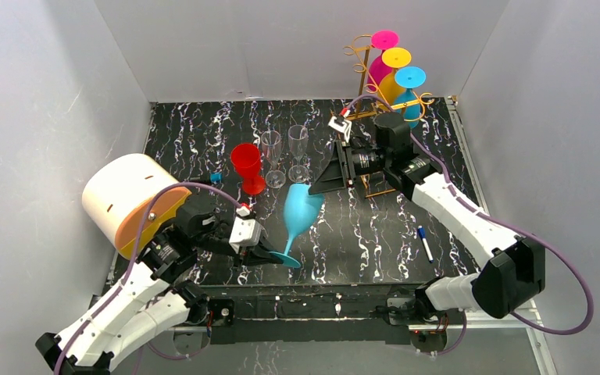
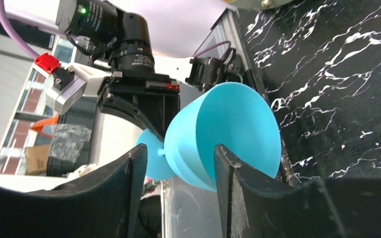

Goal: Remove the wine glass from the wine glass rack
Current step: Place the wine glass at the center of the board.

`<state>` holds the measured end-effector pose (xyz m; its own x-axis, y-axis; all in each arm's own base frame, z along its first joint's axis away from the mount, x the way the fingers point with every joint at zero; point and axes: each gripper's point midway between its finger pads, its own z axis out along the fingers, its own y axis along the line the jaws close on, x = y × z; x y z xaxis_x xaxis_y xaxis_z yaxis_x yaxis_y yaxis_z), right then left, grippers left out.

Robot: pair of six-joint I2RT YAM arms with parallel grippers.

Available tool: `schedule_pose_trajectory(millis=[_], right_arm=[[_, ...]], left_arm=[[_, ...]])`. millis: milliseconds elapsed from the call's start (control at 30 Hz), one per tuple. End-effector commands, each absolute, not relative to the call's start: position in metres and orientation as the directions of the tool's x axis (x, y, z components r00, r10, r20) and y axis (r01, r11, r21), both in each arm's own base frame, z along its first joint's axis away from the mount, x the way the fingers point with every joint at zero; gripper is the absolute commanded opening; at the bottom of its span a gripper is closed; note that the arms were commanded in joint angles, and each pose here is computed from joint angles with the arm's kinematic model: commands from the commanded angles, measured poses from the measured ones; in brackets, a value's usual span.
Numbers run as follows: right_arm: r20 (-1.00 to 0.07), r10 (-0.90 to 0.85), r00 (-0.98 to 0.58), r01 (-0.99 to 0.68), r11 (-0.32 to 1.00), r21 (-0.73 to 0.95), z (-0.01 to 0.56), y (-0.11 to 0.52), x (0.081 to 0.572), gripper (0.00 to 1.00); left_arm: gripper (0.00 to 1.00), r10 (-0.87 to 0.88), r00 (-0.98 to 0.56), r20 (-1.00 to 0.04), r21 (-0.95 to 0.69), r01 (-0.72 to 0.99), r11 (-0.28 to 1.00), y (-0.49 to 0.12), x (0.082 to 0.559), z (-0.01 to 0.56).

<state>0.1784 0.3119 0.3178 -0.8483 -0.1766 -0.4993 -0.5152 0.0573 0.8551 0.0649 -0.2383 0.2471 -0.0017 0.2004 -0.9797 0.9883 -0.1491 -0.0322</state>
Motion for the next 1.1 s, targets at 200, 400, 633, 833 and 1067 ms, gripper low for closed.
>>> schedule_pose_trajectory(millis=[200,400,633,833,1067], right_arm=[[-0.513,-0.336,-0.790,-0.499,-0.134,0.856,0.349,0.300,0.145,0.53],[-0.504,-0.353,-0.788,-0.491,-0.134,0.861,0.347,0.295,0.138,0.42],[-0.481,-0.375,-0.793,-0.467,-0.135,0.874,0.343,0.291,0.131,0.35],[-0.497,-0.371,-0.784,-0.480,-0.143,0.865,0.349,0.290,0.128,0.05],[-0.518,-0.355,-0.778,-0.512,-0.117,0.851,0.346,0.291,0.131,0.01]], left_arm=[[0.00,0.316,0.062,-0.947,0.030,0.994,-0.107,-0.244,0.095,0.220],[0.00,0.345,0.076,-0.935,0.066,0.997,-0.040,-0.237,0.104,0.213],[0.00,0.391,0.063,-0.918,0.075,0.997,0.016,-0.233,0.115,0.203],[0.00,0.405,0.051,-0.913,0.059,0.998,0.008,-0.232,0.113,0.196],[0.02,0.384,0.049,-0.922,0.034,0.998,-0.045,-0.234,0.102,0.199]])
